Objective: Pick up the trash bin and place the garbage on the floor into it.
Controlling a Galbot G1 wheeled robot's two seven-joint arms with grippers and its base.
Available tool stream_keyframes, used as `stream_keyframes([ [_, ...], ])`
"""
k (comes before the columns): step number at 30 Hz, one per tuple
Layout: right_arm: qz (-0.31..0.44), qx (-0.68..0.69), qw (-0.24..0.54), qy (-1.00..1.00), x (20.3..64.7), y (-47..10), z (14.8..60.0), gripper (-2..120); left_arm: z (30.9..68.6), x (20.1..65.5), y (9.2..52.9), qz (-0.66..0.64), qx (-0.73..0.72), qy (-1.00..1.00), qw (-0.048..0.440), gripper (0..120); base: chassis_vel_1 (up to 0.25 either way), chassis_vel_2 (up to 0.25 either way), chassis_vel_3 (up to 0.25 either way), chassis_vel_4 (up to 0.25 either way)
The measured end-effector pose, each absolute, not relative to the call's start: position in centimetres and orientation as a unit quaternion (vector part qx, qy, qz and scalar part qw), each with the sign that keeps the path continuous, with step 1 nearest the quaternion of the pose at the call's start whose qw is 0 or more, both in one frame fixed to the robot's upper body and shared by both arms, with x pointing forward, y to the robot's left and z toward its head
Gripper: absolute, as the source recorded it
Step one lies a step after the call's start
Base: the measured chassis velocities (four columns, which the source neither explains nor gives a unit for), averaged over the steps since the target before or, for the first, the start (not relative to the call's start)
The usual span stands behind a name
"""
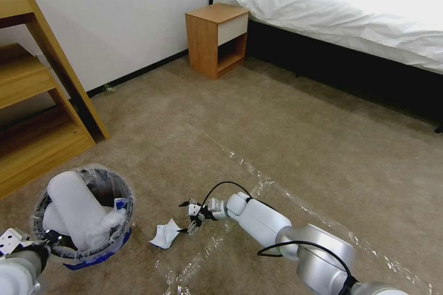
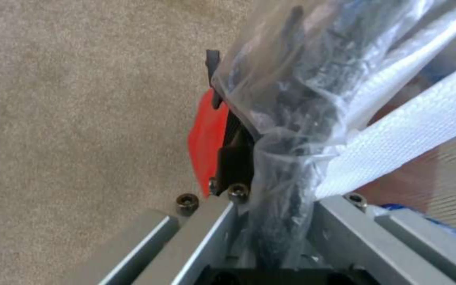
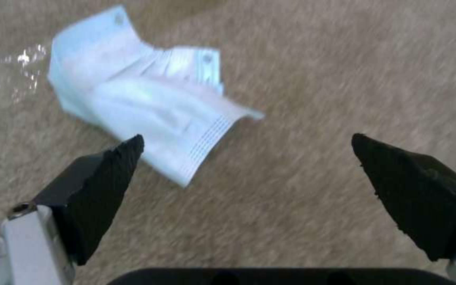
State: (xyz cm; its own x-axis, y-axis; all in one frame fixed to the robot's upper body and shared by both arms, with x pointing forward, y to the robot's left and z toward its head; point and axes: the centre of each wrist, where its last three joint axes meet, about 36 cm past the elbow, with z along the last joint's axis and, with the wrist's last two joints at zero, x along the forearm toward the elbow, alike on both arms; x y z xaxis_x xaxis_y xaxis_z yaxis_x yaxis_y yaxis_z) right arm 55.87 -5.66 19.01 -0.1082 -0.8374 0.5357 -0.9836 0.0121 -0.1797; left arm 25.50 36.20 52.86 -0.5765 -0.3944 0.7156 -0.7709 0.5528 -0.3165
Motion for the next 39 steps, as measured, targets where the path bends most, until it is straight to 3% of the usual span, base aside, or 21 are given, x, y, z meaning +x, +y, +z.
stream_keyframes([
  [22,0.207,0.599,0.16,-0.757,54.7,-4.2,19.0,100,52.4,25.6,35.8,0.319,0.349,-0.828,0.301,0,0.0,0.0,0.0,0.0],
  [39,0.196,0.664,0.157,-0.705,53.4,-3.0,18.6,100,52.3,25.5,35.6,0.319,0.351,-0.827,0.302,0,0.0,0.0,0.0,0.0],
])
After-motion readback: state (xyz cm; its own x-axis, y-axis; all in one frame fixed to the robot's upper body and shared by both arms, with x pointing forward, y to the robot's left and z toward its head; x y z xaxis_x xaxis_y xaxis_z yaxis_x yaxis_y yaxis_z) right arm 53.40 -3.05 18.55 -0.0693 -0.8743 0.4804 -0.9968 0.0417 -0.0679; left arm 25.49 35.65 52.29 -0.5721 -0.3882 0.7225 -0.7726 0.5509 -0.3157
